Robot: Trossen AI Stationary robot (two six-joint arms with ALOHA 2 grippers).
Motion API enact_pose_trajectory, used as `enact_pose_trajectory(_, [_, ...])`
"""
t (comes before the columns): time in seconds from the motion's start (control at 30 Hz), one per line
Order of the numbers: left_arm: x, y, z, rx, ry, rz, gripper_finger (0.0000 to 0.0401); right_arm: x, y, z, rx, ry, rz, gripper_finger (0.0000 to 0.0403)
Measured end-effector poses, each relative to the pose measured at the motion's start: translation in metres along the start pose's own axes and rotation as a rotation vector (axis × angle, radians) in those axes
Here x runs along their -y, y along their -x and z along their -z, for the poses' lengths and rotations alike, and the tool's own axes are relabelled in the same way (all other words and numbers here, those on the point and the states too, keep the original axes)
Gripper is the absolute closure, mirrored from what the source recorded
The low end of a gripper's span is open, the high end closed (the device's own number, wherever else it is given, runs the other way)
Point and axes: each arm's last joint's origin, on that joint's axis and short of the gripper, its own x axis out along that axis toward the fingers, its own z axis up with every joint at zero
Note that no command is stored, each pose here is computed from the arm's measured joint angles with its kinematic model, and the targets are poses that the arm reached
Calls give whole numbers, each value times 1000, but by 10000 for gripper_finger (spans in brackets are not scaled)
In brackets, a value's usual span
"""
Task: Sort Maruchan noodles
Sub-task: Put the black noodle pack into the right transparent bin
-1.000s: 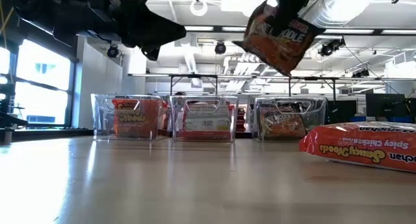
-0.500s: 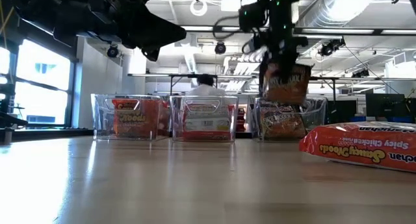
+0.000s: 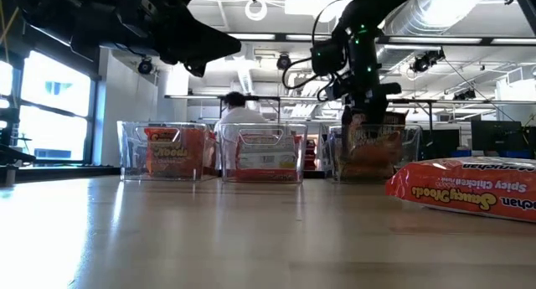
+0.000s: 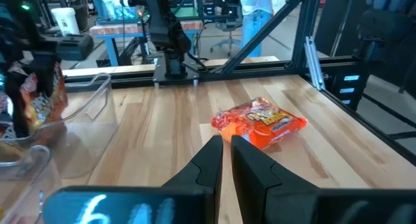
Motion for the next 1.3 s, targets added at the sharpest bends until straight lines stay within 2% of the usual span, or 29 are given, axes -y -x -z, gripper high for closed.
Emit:
enact_pose_trajectory(0.3, [-5,0,0,-1,23,-19,377,-5,-21,-2,35,2,-27,322])
enact_pose_trajectory(0.53, [-5,0,0,-1,24,-19,378,-8,-38,-3,45,-33,15,322])
enact_pose_trajectory(0.77, [-5,0,0,-1,23,-19,377,-4,-40,-7,76,-76,81,300])
enact_pose_trajectory(1.03, [-5,0,0,0,24,-19,378,-2,-39,-9,90,-99,114,293])
enact_pose_trajectory(1.3, [-5,0,0,0,24,-19,377,0,-39,-10,91,-106,143,235])
